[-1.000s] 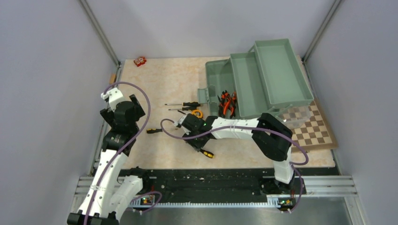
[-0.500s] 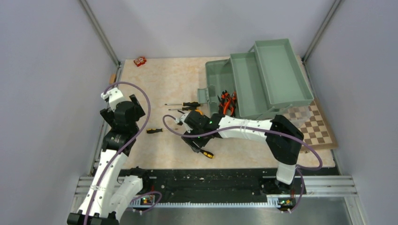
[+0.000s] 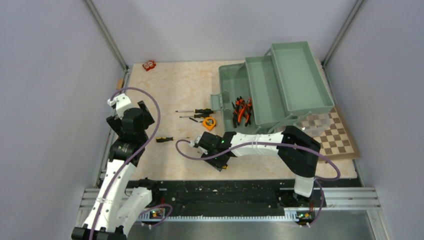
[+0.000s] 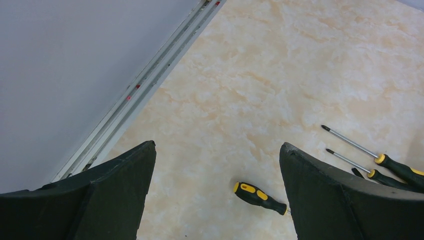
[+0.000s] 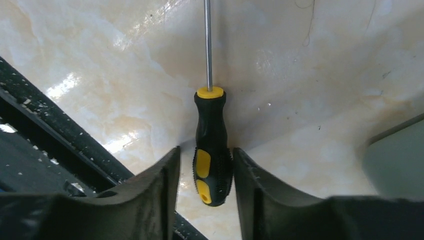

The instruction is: Pack the tool kit

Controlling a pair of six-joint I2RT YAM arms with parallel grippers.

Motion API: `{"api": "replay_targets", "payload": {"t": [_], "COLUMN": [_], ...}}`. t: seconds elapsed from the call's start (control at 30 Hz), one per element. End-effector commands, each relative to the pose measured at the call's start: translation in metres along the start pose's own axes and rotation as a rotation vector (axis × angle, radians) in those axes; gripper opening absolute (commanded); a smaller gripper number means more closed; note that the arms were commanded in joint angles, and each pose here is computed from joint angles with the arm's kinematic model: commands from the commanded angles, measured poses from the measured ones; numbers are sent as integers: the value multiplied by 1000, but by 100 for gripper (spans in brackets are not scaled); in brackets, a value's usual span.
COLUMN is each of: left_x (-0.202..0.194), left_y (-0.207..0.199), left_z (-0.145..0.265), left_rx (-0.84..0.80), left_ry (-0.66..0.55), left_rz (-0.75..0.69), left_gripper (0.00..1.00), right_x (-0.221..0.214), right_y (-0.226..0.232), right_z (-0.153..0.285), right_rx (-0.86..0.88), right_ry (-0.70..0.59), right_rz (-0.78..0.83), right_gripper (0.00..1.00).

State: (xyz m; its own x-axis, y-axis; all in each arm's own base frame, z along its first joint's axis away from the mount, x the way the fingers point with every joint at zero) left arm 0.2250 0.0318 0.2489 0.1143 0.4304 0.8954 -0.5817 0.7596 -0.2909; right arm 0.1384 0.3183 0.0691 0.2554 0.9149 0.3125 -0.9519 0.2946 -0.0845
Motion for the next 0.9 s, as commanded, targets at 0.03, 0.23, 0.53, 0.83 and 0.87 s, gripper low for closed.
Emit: {"api": "replay_targets", "payload": {"t": [0.03, 0.23, 0.53, 0.83, 0.87], "left_x": [11, 13, 23, 26, 26], "left_y": [0, 2, 12, 13, 12], "left_z": [2, 3, 8, 11, 11], "left_rx": [0, 1, 38, 26, 23], "left_ry": [-53, -64, -121, -134, -133], "left_rz": [26, 34, 67, 95, 96], "left_gripper": [97, 97, 98, 98, 98], "right_x": [6, 24, 82, 57, 46], "right_y": [3, 4, -31, -135, -150], "right_z": [-9, 16, 131, 233, 241], "right_rx": [-27, -7, -144, -550, -591], "right_ry": [-7, -89, -345, -397, -385], "right_rz": [37, 38, 3, -278, -333], "right_gripper": [34, 0, 0, 0, 0]}}
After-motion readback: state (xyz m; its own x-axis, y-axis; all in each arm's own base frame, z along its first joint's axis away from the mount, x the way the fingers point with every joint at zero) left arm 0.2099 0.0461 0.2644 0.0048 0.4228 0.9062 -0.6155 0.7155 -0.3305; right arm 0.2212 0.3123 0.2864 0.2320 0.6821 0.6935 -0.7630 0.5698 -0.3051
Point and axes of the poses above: each gripper's point midway between its finger pads, its own z axis back along the fingers, its own y axis along the line the jaws close on, x = y × z, the point moved 5 cm from there along z, back along the fingers, and after that the axes turned 15 degrees about z, right-handed, at the moved point
